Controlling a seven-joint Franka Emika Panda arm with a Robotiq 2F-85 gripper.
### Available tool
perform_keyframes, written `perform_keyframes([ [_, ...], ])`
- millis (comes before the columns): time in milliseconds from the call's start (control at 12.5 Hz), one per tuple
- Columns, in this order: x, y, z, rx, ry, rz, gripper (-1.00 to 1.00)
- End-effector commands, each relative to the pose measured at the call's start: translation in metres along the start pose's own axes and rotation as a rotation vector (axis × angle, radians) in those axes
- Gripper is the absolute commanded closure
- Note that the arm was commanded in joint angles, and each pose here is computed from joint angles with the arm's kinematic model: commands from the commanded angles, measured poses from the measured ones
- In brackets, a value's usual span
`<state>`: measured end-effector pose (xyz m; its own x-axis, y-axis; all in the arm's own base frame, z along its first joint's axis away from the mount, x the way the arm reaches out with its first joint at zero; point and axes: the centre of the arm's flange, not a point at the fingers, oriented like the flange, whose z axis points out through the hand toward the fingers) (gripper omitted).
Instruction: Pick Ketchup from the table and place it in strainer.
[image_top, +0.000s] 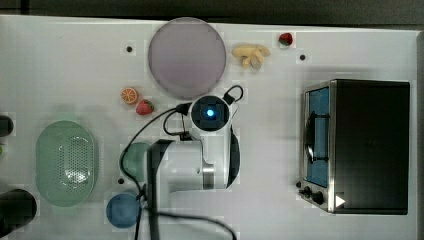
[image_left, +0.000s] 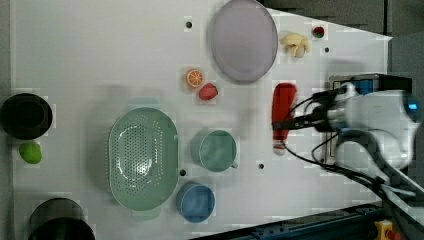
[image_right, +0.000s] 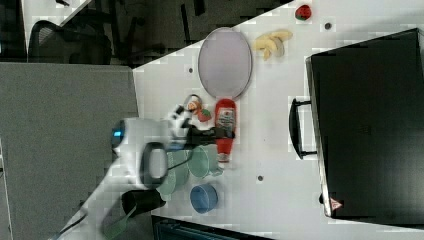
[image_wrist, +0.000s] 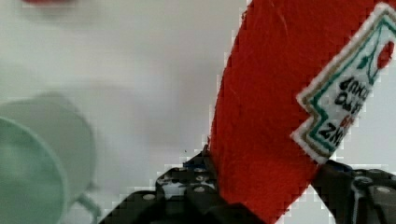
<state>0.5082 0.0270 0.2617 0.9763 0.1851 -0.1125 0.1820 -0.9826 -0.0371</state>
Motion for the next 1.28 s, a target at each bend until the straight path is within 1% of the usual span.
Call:
perform_keyframes([
  [80,0.008,-0.046,-0.113,-0.046,0.128,-0.014,-0.23],
  [240,-0.006,-0.07,-0.15,-0.063,0.097,0.032,-0.23],
  [400,-0.017,-0.107,-0.168,-0.078,0.067,0.09,-0.23],
  [560,-0.022,-0.155,-0.172,-0.081,0.074,0.126,-0.23],
  [800,-0.031,-0.226,-0.158,-0.036,0.062,0.232,-0.23],
  [880,-0.033,-0.249,-0.15,-0.024,0.064,0.25,-0.23],
  [960,-0.034,-0.27,-0.141,-0.009,0.075,0.263,-0.23],
  [1120,-0.032,-0.309,-0.122,0.049,0.103,0.299,-0.23],
  [1280,-0.03,-0.337,-0.097,0.116,0.094,0.363,-0.23],
])
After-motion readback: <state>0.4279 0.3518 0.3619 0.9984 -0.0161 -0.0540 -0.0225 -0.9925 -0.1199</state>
